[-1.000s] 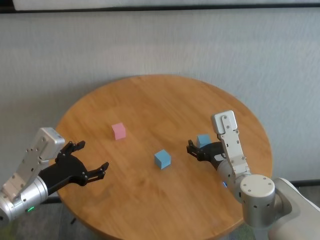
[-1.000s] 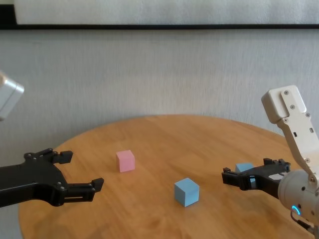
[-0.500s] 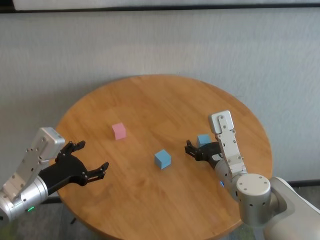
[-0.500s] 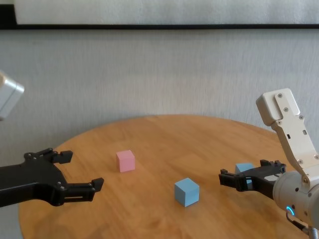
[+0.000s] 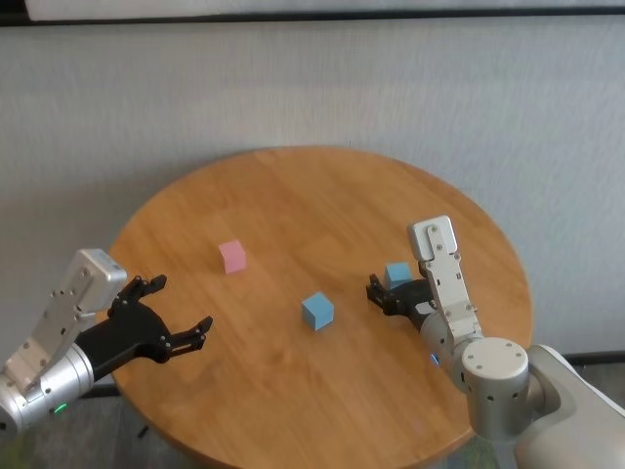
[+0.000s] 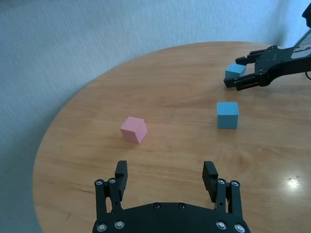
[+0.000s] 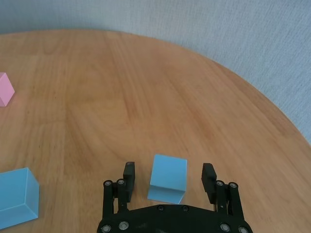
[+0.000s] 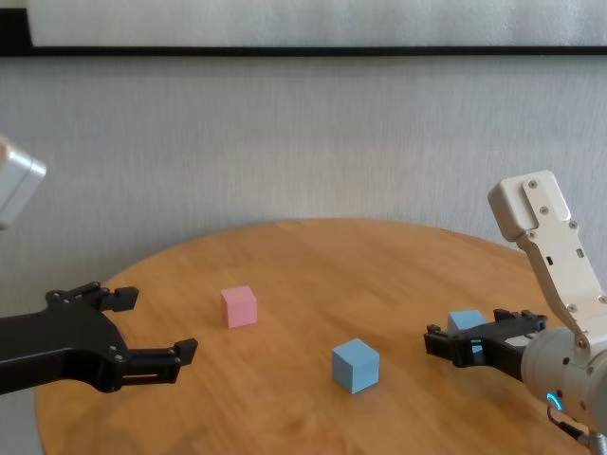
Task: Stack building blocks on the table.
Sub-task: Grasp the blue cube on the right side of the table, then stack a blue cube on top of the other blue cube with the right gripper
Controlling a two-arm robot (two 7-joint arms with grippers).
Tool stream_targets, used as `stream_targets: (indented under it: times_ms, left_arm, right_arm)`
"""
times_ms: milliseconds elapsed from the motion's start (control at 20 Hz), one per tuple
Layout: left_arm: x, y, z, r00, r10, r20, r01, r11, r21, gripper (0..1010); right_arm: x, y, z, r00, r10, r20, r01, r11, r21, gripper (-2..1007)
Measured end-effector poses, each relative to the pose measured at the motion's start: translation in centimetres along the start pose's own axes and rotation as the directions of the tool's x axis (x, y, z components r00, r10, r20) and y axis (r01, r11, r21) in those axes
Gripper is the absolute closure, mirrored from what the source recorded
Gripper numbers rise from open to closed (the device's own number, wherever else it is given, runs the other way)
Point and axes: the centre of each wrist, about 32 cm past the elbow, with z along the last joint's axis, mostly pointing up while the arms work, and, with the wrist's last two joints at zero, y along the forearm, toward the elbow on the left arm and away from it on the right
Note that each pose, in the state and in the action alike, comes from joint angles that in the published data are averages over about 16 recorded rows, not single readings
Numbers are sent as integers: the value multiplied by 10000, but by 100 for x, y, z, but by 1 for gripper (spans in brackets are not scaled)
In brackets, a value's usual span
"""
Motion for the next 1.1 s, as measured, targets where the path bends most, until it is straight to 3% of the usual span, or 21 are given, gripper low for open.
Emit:
stream_targets:
  times_ms: [700,1100]
  left_arm:
    - [0,0,0,10000,0,0,0,10000,0,8]
    - [0,0,0,10000,0,0,0,10000,0,8]
  right_arm:
    - [21,-24,17,9999,106,-93,-106,9999,-101,561]
    - [-2,-113,121,9979,623,-149,-621,9980,139,645]
